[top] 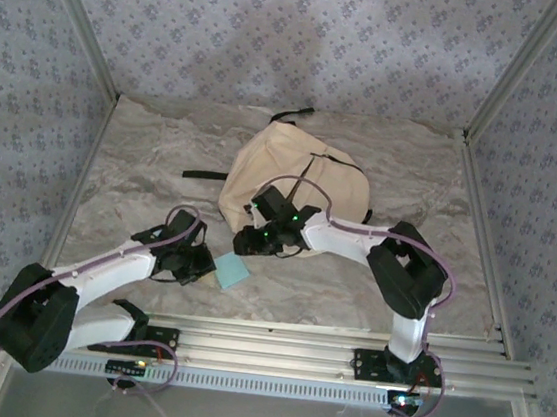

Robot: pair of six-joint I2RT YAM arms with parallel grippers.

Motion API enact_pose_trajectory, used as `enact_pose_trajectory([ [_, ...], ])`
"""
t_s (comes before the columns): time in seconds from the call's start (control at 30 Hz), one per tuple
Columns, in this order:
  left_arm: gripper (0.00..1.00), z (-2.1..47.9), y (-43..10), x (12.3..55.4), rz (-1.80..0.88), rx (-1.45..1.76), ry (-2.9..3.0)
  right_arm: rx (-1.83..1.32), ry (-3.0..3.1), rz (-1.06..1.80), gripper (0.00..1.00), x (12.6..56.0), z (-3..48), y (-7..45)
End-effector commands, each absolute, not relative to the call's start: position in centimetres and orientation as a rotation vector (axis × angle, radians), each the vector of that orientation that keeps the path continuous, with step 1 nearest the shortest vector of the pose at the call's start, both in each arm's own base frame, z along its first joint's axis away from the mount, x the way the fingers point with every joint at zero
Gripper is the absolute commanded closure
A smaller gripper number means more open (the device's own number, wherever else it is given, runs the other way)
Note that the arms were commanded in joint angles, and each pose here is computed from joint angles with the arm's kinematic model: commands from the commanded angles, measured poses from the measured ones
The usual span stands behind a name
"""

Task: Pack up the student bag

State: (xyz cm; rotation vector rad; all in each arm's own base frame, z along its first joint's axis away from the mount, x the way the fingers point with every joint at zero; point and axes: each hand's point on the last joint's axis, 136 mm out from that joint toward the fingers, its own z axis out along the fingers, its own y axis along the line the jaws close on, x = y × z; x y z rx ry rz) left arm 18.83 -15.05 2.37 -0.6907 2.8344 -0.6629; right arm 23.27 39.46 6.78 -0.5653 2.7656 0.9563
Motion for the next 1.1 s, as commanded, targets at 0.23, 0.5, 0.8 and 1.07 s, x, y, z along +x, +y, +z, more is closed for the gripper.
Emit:
enact_pose_trajectory([
  [0.23,0.97,0.9,-15.9,18.5,-0.693,-0.685,2.852,-0.672,2.874,0.758,0.5,20.4,3.3,39.8],
  [0.5,0.98,0.1,-16.2,18.3,-0.683,-0.671,2.881,-0.663,2.893,0.689,0.4,20.1,2.6,39.8],
  [0.8,0.99,0.1,-15.9,18.2,-0.662,-0.66,2.88,-0.68,2.841,0.512,0.37,21.5,3.9,37.8],
  [1.07,0.99,0.2,-15.8,18.2,-0.658,-0.661,2.874,-0.702,2.821,0.529,0.37,21.2,4.6,38.3],
])
